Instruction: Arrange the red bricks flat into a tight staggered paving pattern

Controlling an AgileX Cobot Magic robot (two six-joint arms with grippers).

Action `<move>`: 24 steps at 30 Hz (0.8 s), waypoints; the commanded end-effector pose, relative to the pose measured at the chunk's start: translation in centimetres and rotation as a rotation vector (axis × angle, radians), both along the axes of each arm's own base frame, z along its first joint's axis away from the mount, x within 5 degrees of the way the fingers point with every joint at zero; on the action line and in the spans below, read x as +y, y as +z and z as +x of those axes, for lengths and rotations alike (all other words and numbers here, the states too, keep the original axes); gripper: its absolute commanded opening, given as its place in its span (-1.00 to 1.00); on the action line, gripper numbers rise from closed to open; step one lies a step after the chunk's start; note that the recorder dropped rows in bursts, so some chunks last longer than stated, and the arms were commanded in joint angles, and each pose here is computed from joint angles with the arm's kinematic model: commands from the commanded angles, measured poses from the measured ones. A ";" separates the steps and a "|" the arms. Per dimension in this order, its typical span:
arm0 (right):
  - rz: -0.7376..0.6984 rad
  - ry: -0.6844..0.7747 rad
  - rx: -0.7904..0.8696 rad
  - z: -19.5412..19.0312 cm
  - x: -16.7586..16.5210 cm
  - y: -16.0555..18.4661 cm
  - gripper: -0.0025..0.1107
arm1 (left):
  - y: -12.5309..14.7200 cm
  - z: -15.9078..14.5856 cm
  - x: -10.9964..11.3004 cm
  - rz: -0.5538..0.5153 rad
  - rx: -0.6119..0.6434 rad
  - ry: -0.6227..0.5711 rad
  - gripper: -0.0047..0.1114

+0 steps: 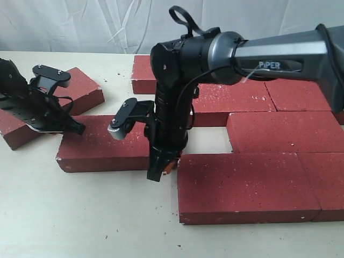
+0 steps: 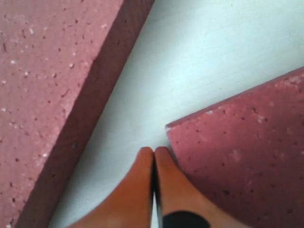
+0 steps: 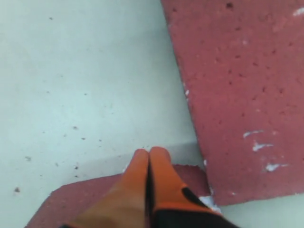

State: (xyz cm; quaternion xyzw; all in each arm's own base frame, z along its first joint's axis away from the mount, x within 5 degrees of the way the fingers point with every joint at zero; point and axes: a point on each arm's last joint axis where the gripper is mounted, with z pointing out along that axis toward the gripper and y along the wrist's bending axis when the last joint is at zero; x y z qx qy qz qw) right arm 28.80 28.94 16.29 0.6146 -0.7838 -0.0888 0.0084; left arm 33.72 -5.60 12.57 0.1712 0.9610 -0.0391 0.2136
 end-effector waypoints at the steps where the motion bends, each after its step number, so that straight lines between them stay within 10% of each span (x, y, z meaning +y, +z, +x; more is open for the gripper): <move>1: 0.068 -0.020 -0.040 -0.7 -0.6 2.8 -0.97 | 0.4 0.0 -0.1 -0.018 0.003 0.015 -0.92; 16: 0.164 -0.205 -0.186 1.3 -5.1 5.1 -0.97 | 0.3 -0.3 -0.5 -0.080 0.047 0.066 -0.92; 24: 0.157 0.029 -0.045 -0.6 -2.2 1.3 -0.97 | 0.3 -0.3 -0.5 -0.075 0.044 0.059 -0.92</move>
